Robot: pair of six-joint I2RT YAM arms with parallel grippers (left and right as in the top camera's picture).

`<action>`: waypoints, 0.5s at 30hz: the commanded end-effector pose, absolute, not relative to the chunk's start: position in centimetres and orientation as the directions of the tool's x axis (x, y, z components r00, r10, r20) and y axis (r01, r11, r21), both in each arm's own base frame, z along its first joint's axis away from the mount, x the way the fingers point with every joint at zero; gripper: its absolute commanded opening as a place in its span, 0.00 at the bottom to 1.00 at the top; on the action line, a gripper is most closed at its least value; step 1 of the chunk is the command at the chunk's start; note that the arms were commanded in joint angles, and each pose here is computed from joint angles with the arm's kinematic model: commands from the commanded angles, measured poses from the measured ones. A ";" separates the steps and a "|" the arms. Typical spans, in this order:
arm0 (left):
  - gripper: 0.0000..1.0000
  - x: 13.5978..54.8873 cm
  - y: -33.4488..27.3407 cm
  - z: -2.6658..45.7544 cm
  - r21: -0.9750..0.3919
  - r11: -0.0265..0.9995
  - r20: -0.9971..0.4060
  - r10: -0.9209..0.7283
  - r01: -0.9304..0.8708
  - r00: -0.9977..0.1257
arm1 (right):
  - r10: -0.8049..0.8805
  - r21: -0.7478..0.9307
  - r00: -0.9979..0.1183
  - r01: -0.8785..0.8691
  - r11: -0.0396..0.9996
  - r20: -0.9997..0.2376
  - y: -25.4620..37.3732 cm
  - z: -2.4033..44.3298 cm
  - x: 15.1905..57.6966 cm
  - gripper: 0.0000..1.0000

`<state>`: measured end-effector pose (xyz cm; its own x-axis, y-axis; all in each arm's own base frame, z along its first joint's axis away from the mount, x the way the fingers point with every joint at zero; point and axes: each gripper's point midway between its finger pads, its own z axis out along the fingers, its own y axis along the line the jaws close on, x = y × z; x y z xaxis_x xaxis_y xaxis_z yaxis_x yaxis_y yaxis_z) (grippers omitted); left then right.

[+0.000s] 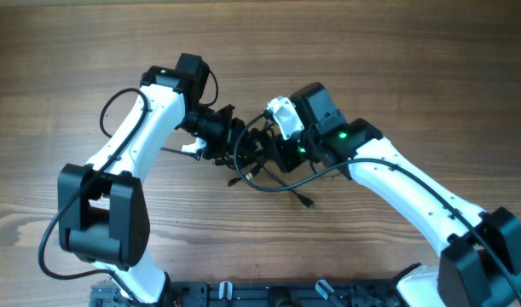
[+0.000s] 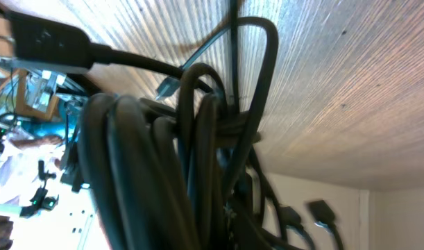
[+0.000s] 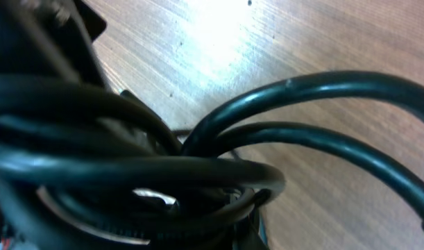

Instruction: Untangle cables

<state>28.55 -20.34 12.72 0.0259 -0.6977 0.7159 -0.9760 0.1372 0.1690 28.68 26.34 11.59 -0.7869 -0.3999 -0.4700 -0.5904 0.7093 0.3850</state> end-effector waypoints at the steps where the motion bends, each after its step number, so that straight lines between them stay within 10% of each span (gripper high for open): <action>1: 0.11 29.8 -16.3 10.5 0.162 -0.013 0.477 -0.874 -0.987 0.090 | -0.370 0.471 -0.767 -0.623 0.625 -0.524 26.2 16.5 26.5 0.04; 9: 0.04 31.9 -9.8 8.3 0.035 -0.046 0.132 -0.990 -0.998 0.050 | -0.533 0.650 -0.602 -0.750 0.121 -0.594 27.3 21.3 16.6 0.04; 13: 0.04 32.2 -8.9 8.2 0.012 0.053 0.082 -0.995 -0.999 -0.052 | -0.493 0.660 -0.582 -0.751 0.020 -0.647 27.8 24.0 16.0 0.04; 15: 0.04 32.1 -9.1 8.2 0.010 0.096 0.094 -0.991 -0.995 -0.095 | -0.497 0.631 -0.604 -0.764 0.137 -0.623 27.7 23.3 17.7 0.04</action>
